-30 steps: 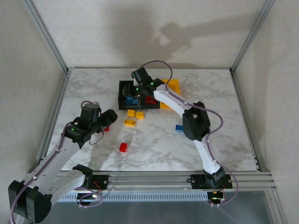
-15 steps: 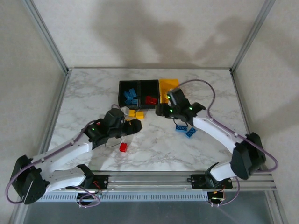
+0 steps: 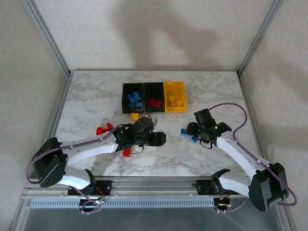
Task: Sort the legos into containers by color
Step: Pick up the lego from the middle-right of the table, then place the lego in the container.
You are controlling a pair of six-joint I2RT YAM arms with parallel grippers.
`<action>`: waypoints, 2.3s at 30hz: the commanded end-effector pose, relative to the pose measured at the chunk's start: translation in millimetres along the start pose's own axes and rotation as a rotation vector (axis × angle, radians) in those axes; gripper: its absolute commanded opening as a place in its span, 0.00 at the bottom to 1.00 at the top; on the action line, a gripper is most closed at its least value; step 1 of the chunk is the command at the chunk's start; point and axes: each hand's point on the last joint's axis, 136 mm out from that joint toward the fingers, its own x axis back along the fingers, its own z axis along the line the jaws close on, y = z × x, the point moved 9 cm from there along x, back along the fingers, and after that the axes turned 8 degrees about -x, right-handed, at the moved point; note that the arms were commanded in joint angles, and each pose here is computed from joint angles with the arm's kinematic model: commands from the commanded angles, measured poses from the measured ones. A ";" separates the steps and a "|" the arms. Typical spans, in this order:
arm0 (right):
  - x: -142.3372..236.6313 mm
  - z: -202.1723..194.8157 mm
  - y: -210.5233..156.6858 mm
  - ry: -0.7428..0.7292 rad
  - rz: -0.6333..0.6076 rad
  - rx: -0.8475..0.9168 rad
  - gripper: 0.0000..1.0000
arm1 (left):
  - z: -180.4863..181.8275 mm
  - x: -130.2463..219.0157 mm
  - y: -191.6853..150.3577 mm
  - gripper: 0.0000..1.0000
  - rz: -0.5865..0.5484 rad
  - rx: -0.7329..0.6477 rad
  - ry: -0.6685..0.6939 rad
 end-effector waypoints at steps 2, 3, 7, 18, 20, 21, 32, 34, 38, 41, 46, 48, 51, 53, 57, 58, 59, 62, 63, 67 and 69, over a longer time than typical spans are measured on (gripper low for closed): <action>-12.8 -15.0 -7.7 -0.066 0.008 -0.028 0.70 | -6.8 -1.7 5.6 0.67 -0.035 -0.025 0.007; -17.6 -16.4 -9.7 -0.068 0.014 -0.029 0.70 | -6.4 -2.1 5.3 0.67 -0.034 -0.023 0.008; -33.6 -19.0 -14.8 -0.081 0.046 -0.037 0.70 | -6.0 -2.2 4.0 0.67 -0.033 -0.024 0.015; -56.2 -18.7 -14.5 -0.109 0.054 -0.039 0.68 | -2.9 -2.0 2.1 0.66 -0.037 -0.018 0.028; -60.3 -19.7 -14.7 -0.117 0.062 -0.039 0.68 | -3.2 -2.2 2.1 0.66 -0.037 -0.017 0.029; -61.7 -20.7 -14.5 -0.125 0.062 -0.040 0.67 | -3.3 -1.6 2.4 0.66 -0.038 -0.018 0.029; -64.8 -34.5 -13.9 -0.135 0.070 -0.046 0.43 | -2.4 -2.6 2.8 0.66 -0.040 -0.015 0.042; -63.2 -34.5 -13.8 -0.135 0.069 -0.042 0.35 | -2.5 -2.8 3.7 0.66 -0.044 -0.012 0.045; -56.1 -33.7 -11.5 -0.134 0.054 -0.037 0.29 | -3.9 -0.7 6.4 0.66 -0.057 -0.007 0.045; -47.2 -31.4 -8.0 -0.125 0.039 -0.028 0.28 | -3.8 2.0 9.0 0.66 -0.071 -0.001 0.046; -27.5 -20.6 0.5 -0.088 0.010 -0.001 0.28 | 4.9 7.9 15.0 0.66 -0.089 0.033 0.055; -18.3 -10.1 4.1 -0.051 0.001 0.021 0.28 | 12.1 11.3 17.2 0.66 -0.097 0.061 0.053; -6.1 14.7 10.2 0.006 -0.010 0.071 0.28 | 25.0 19.7 20.8 0.66 -0.115 0.104 0.071; -2.4 32.9 12.0 0.029 -0.014 0.111 0.28 | 34.1 26.6 22.6 0.66 -0.130 0.131 0.079; -1.6 73.7 17.4 0.084 -0.010 0.189 0.28 | 59.8 44.5 27.4 0.66 -0.172 0.212 0.106; -2.0 85.4 18.2 0.096 -0.009 0.211 0.28 | 66.9 50.1 28.3 0.66 -0.182 0.231 0.124; -1.8 95.2 18.9 0.108 -0.008 0.228 0.28 | 73.0 54.5 28.9 0.66 -0.190 0.248 0.140; -3.7 128.7 21.2 0.162 -0.001 0.277 0.28 | 93.0 70.4 31.6 0.66 -0.219 0.300 0.189; -5.3 140.6 21.0 0.179 0.004 0.294 0.28 | 99.3 76.8 32.6 0.66 -0.232 0.316 0.201; -13.8 186.2 16.2 0.246 0.037 0.363 0.28 | 122.4 100.2 36.7 0.66 -0.280 0.381 0.252; -19.1 206.7 11.5 0.273 0.054 0.394 0.28 | 131.2 108.9 37.7 0.67 -0.294 0.402 0.266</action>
